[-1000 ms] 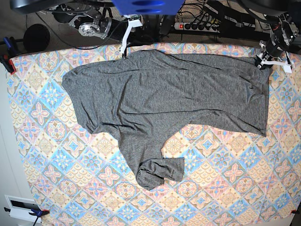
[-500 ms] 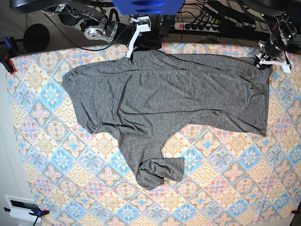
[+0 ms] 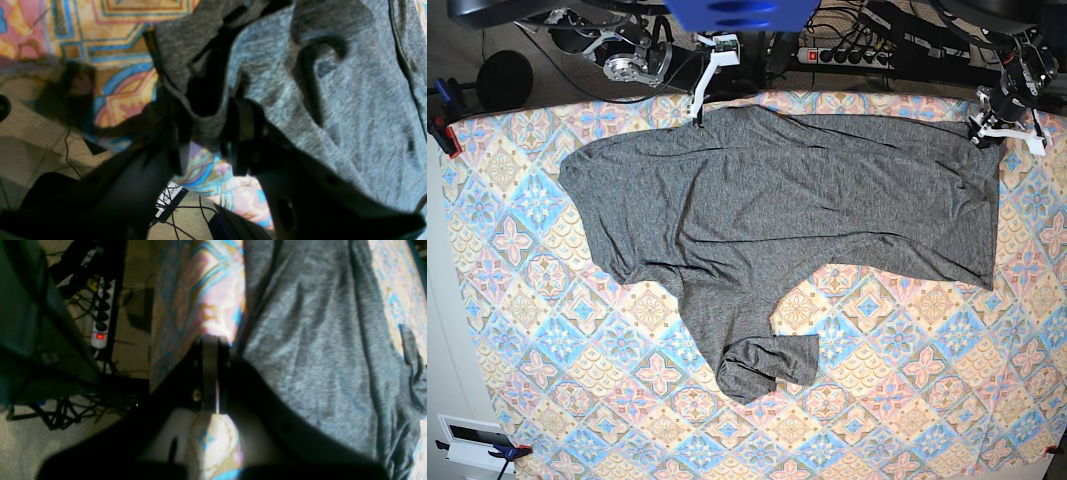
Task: Layout the t-shirt on the table in an organized manner, then fold the t-shirt properly
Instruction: 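Move the right gripper down to the shirt's collar edge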
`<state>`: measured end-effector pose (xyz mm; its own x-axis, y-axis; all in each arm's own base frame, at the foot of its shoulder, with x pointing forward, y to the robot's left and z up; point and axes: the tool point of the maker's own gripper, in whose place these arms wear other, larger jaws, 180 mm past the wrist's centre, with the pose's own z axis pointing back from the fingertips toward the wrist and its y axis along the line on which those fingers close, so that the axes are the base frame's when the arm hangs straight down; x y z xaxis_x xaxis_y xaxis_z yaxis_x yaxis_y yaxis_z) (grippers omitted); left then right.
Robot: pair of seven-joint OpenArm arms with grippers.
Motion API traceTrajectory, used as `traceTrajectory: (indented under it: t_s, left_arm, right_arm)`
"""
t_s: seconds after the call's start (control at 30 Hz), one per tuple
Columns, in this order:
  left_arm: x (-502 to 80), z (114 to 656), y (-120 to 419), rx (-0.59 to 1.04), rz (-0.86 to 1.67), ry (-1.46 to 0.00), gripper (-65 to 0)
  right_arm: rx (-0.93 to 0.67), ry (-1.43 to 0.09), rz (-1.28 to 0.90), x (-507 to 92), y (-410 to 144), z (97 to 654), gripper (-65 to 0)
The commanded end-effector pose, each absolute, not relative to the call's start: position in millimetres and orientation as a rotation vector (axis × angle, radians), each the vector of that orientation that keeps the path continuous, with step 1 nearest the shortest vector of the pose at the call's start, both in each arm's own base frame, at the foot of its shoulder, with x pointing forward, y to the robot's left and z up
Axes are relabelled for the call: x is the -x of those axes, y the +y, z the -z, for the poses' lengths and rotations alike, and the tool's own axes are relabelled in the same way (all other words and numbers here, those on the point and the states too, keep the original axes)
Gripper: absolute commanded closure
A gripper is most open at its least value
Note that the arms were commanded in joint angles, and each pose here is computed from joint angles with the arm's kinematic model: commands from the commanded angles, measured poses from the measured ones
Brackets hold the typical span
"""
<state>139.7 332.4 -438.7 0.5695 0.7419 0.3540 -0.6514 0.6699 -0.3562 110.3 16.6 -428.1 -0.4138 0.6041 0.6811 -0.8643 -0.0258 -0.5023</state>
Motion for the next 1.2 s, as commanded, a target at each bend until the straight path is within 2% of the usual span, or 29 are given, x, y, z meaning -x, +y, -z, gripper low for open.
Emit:
traceTrajectory:
  t_s: [0.0,0.27,0.77,1.17]
  left_arm:
    - [-128,446,329,0.185,-0.822,-0.441,-18.4]
    - [-128,446,329,0.185,-0.822,-0.441,-18.4]
    - [-128,446,328,0.186,-0.823,-0.441,-18.4]
    - [-128,446,328,0.186,-0.825,-0.441,-18.4]
  right_arm:
    - [-0.34,-1.145,-1.673,-115,18,420,0.0]
    - [-0.287,-1.191,-1.69,-141,18,412,0.0]
    - [-0.075,-1.208,-1.604,-202,-21,402,0.0]
    - [-0.075,-1.292,-1.401,-231,12,393,-1.2]
